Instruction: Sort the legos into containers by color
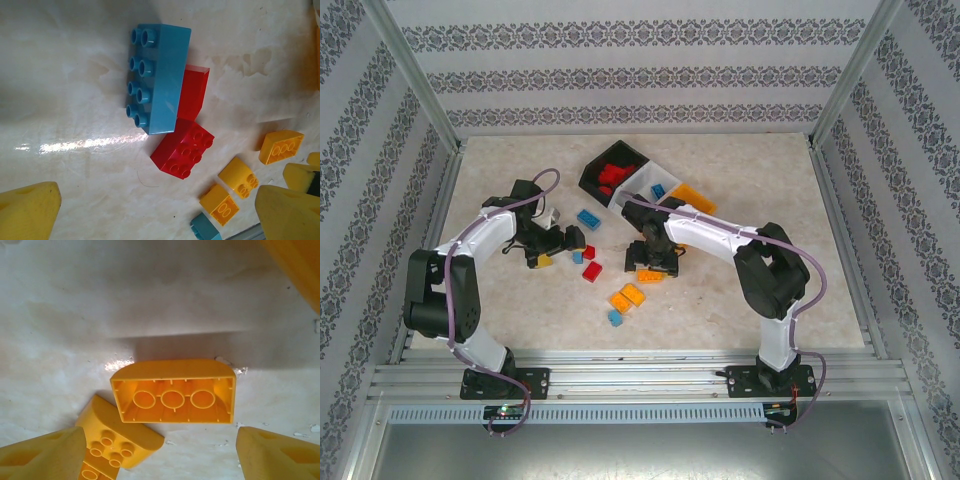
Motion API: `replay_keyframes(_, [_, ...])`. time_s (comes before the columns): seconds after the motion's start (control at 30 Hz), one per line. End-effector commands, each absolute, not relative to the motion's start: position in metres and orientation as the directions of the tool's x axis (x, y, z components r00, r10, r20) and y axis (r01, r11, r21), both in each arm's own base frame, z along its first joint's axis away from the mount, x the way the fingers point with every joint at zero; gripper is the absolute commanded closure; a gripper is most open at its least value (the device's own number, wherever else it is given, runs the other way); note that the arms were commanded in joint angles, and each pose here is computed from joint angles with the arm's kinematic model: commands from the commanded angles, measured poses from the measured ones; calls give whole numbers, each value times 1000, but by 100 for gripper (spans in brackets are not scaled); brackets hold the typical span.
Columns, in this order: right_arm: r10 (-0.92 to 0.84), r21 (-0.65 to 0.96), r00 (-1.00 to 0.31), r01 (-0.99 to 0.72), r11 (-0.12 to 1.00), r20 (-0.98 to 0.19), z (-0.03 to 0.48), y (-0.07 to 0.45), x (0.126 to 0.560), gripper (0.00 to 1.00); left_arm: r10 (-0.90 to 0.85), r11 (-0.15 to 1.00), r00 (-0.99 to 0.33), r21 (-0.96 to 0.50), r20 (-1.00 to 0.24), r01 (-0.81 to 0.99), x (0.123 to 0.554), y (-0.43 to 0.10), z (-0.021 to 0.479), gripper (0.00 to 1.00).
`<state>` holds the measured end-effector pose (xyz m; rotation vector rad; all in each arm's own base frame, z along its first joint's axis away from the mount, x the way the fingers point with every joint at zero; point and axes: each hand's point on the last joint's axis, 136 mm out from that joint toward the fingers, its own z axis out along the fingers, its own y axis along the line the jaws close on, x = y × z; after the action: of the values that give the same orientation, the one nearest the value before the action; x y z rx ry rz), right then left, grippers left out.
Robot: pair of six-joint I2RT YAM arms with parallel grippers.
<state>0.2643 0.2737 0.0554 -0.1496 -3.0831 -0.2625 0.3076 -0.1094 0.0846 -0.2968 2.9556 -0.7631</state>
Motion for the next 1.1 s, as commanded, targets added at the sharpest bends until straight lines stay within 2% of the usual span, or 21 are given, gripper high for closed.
replay_keyframes(0.0, [85,146,-996,86,986,7,60,269,276,20,-189,858,-981,-493,-42,-144,303,-112,95,0])
replay_keyframes(0.53, [67,129,-995,76,989,74,22,277,281,22,-188,862,-981,-486,-42,-144,301,-111,96,0])
replay_keyframes(0.67, [68,114,-994,77,990,87,17,275,279,25,-186,863,-982,-485,-40,-144,301,-111,94,0])
replay_keyframes(0.9, [66,108,-995,73,991,68,23,273,281,42,-184,862,-982,-486,-37,-143,302,-111,94,0])
replay_keyframes(1.07, [71,132,-997,74,989,28,44,274,288,42,-182,862,-983,-486,-36,-142,302,-111,93,0])
